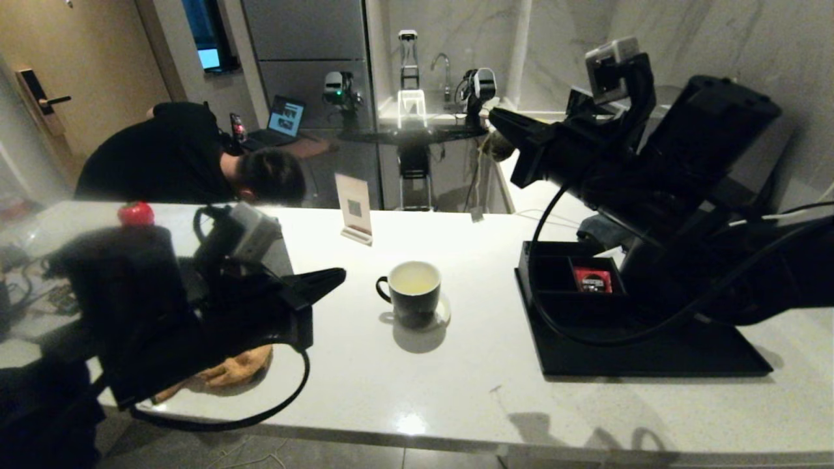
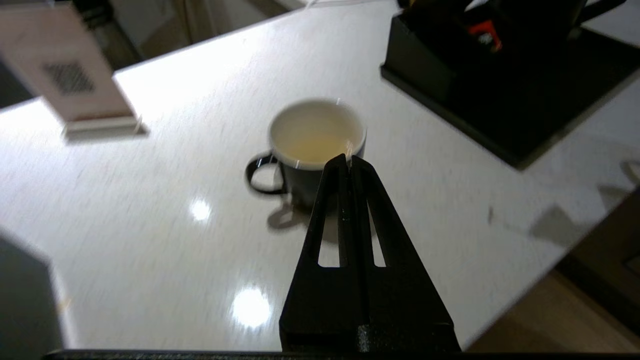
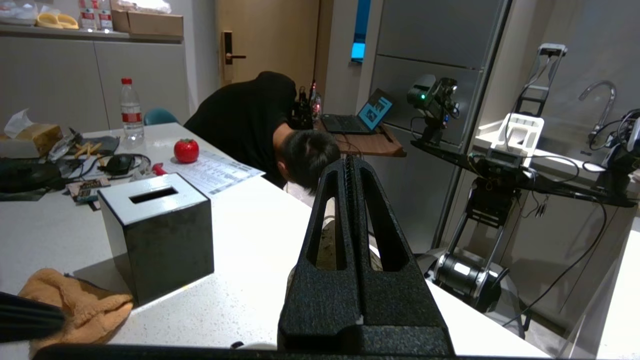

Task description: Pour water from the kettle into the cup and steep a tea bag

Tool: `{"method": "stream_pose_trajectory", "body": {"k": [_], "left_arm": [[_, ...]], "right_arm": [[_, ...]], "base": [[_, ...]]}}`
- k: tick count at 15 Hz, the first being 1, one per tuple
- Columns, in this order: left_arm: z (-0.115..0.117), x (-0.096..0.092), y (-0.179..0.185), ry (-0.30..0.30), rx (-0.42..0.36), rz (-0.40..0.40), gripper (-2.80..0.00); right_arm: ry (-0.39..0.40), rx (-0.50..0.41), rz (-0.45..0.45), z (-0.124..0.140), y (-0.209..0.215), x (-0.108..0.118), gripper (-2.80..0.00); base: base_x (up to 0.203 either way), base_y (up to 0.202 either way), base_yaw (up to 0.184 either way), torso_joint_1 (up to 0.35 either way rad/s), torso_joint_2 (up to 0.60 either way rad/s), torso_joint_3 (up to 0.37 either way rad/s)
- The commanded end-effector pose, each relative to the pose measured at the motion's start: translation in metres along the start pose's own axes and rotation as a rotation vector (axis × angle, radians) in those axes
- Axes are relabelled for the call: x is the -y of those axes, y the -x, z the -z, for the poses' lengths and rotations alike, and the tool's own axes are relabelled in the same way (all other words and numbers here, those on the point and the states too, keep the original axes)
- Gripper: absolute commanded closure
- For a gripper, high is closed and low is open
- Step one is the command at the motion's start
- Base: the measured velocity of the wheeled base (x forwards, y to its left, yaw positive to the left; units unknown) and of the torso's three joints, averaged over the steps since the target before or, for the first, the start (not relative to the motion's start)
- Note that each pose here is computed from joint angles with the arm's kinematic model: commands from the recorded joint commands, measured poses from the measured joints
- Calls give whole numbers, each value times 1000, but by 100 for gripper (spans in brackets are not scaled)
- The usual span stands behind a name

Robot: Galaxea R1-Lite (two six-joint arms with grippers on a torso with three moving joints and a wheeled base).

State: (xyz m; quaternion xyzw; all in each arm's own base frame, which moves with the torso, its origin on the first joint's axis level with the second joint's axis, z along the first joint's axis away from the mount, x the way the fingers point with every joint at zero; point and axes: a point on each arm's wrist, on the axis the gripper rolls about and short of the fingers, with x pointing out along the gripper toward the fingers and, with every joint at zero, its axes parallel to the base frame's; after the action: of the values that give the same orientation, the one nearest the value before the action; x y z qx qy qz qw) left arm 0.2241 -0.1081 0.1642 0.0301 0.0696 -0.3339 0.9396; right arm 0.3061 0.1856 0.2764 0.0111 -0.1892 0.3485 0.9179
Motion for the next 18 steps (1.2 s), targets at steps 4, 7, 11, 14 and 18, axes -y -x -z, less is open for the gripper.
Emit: {"method": "stream_pose_trajectory", "body": {"k": [4,7,11,14,18], "left_arm": [[20,8,-65,18,46,76,0],[20,19,-85,28,66,120,0],[20,33,-102,25,109,163,-280],[20,36,-117,25,190,171,-280],[38,37,-115,33,140,181,-280]], "right_arm": [[6,16,-1,-5,1,0,0],[6,17,0,-6,2,0,0],[8,20,1,-6,2,0,0],[8,21,1,-6,2,0,0],[8,20,-2,-6,2,-1,0]], "base": [[0,0,0,0,0,0],[0,0,0,0,0,0],[0,0,0,0,0,0],[0,0,0,0,0,0],[0,0,0,0,0,0]]}}
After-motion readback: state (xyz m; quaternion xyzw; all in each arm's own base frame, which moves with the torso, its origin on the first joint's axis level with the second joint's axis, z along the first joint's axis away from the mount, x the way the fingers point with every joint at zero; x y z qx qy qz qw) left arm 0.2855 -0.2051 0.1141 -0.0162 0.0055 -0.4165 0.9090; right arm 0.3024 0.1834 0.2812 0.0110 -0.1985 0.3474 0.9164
